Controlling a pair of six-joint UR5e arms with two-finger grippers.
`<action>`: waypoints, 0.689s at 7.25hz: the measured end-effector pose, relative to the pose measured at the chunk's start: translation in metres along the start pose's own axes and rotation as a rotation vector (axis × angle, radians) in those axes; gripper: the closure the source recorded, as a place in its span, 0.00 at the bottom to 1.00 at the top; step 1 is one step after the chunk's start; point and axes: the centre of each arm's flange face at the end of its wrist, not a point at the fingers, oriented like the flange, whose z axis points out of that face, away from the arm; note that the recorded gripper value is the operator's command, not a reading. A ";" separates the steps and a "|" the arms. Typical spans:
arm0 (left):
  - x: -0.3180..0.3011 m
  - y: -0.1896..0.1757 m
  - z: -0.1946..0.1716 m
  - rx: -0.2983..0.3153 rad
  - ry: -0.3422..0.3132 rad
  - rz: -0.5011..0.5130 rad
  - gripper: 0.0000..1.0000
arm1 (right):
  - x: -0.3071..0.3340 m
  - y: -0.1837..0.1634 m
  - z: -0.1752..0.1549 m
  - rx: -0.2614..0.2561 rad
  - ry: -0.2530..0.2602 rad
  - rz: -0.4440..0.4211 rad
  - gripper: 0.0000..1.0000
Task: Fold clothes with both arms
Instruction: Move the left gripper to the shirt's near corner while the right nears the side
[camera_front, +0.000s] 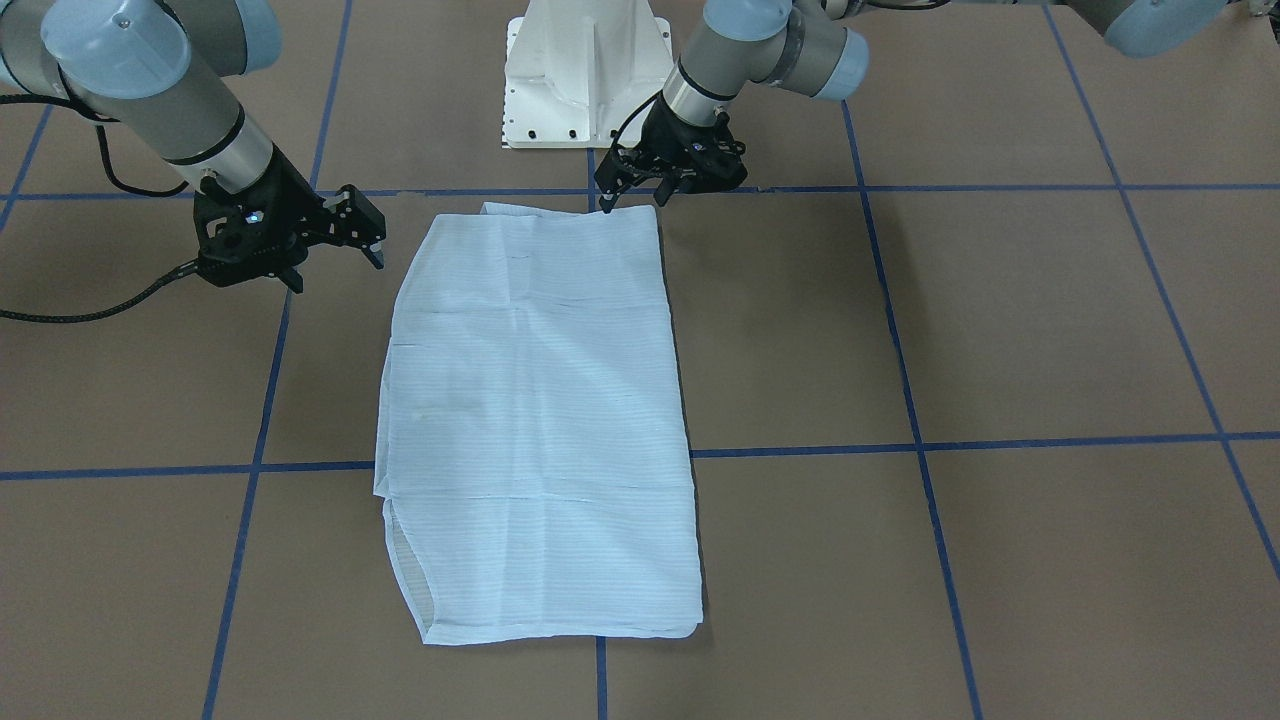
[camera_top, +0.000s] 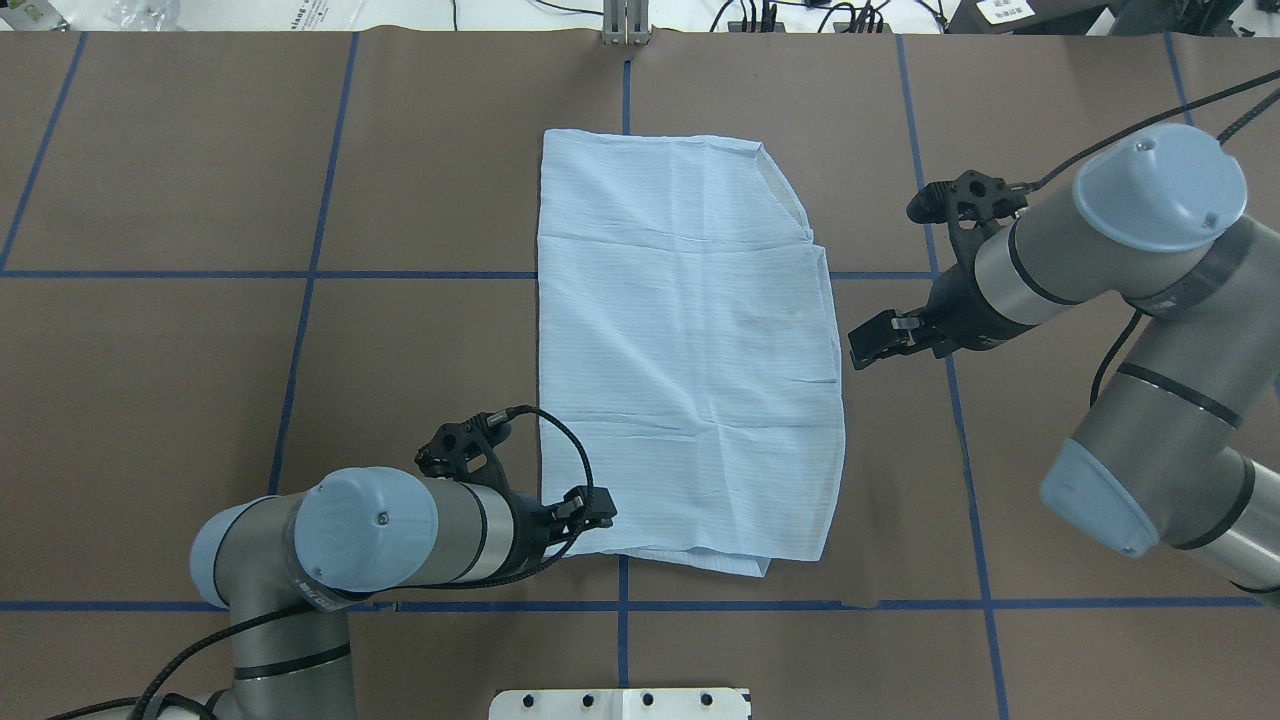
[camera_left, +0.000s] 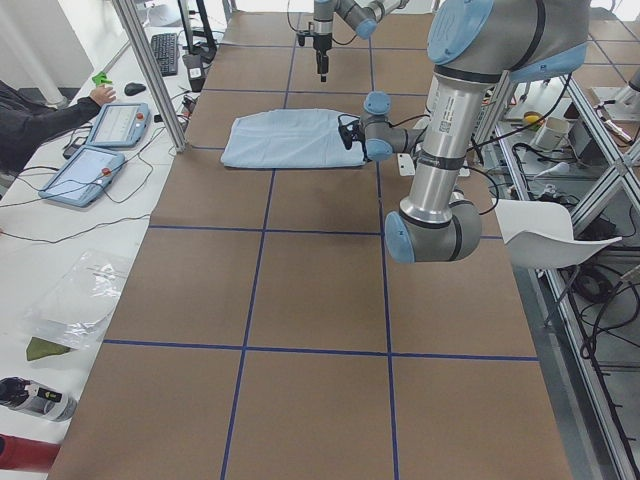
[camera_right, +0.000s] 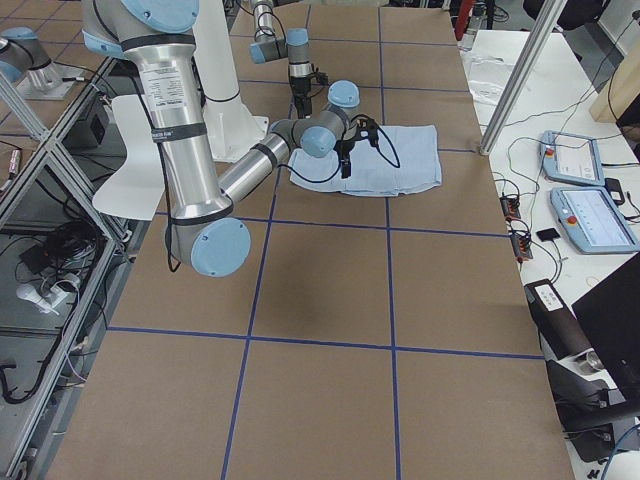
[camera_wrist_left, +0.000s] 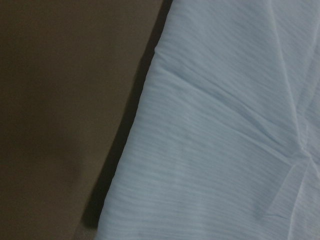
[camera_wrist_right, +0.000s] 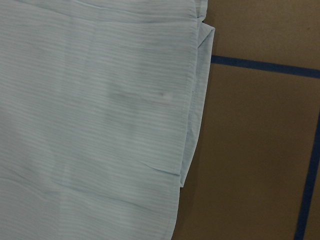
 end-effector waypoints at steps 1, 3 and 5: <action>-0.003 0.005 0.005 -0.003 -0.014 0.002 0.11 | 0.000 0.000 0.000 0.000 0.001 0.001 0.00; -0.008 0.010 0.012 -0.006 -0.032 0.005 0.15 | 0.000 0.001 0.000 0.000 0.002 0.002 0.00; -0.010 0.010 0.017 -0.003 -0.042 0.005 0.24 | 0.001 0.000 0.001 0.000 0.003 0.003 0.00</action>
